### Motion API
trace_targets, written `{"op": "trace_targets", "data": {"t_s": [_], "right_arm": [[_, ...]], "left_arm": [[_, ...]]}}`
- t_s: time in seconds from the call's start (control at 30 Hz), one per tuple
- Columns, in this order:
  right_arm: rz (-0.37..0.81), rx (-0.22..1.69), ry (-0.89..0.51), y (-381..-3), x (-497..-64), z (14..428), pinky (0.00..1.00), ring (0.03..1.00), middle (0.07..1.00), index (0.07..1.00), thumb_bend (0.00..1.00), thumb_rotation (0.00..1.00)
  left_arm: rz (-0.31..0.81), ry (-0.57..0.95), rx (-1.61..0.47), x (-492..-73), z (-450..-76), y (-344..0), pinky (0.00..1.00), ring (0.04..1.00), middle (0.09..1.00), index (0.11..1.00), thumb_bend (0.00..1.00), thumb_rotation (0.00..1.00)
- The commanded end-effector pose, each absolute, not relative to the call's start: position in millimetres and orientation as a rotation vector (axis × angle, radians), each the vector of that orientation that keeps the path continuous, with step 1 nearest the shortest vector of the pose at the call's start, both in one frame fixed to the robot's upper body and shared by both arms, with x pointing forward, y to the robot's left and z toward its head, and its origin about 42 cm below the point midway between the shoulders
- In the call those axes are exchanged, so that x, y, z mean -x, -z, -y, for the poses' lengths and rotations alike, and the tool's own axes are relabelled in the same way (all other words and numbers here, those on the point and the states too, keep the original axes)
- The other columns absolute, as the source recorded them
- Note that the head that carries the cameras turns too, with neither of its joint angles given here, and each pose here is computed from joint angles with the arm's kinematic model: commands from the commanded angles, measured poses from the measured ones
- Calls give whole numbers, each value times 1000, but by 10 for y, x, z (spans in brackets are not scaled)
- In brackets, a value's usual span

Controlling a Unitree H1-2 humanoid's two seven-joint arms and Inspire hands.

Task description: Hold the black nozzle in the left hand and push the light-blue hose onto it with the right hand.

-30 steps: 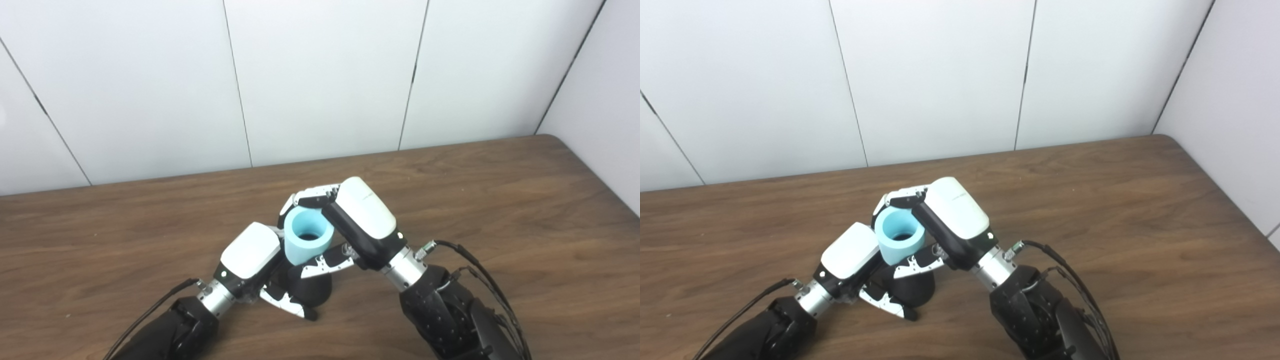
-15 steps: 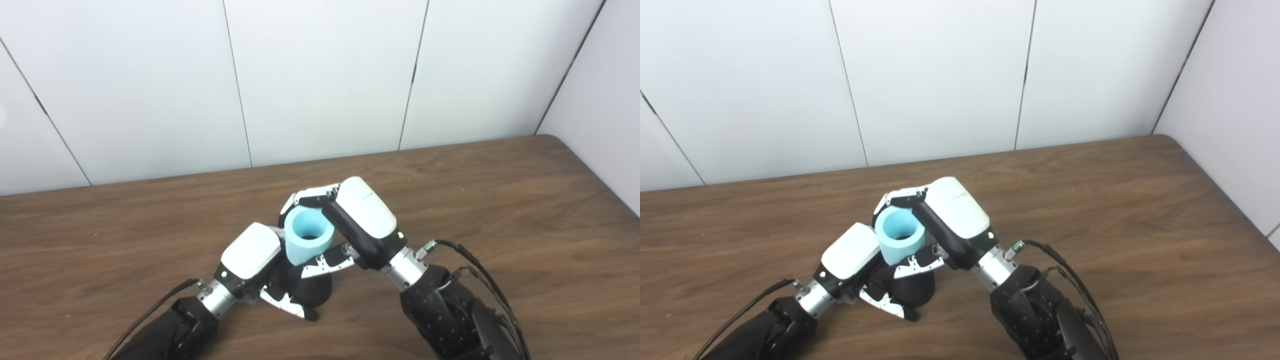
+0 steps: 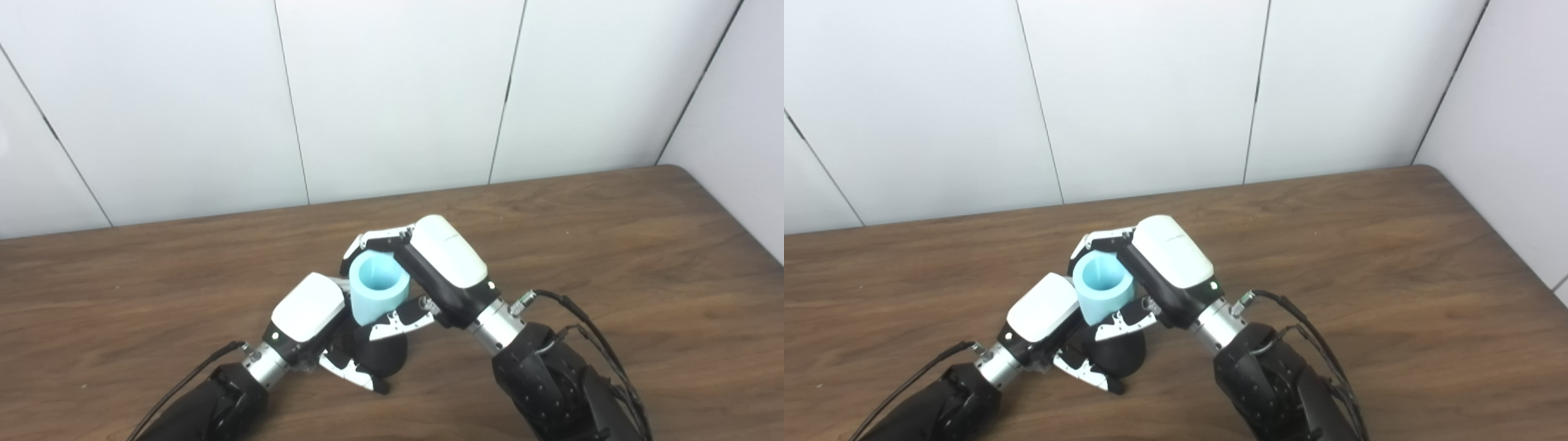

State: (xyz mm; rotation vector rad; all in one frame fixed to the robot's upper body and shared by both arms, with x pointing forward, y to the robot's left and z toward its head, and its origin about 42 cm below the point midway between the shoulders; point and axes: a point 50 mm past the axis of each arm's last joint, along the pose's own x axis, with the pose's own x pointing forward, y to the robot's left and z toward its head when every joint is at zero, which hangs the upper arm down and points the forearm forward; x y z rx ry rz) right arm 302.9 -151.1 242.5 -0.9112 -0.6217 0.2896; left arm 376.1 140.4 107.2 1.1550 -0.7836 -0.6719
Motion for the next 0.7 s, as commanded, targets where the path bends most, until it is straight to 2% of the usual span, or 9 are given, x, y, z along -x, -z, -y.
{"op": "trace_targets", "data": {"t_s": [0.0, 0.2, 0.5, 0.67], "right_arm": [[545, 1017, -328, -2334, -3051, 1561, 165, 239, 446, 541, 514, 0], [570, 1021, -317, -2302, -3065, 1571, 270, 384, 480, 502, 520, 0], [598, 1018, -302, -2305, -3056, 1591, 341, 465, 489, 491, 520, 0], [604, 1017, -296, -2299, -3053, 1605, 354, 478, 493, 487, 520, 0]], "left_arm": [[408, 924, -1146, -2689, -1717, 181, 437, 554, 550, 488, 516, 45], [401, 923, -1137, -2691, -1717, 177, 433, 554, 552, 488, 515, 45], [388, 917, -1132, -2695, -1720, 188, 432, 552, 548, 488, 515, 45], [375, 922, -1127, -2708, -1723, 192, 426, 543, 547, 488, 514, 44]]}}
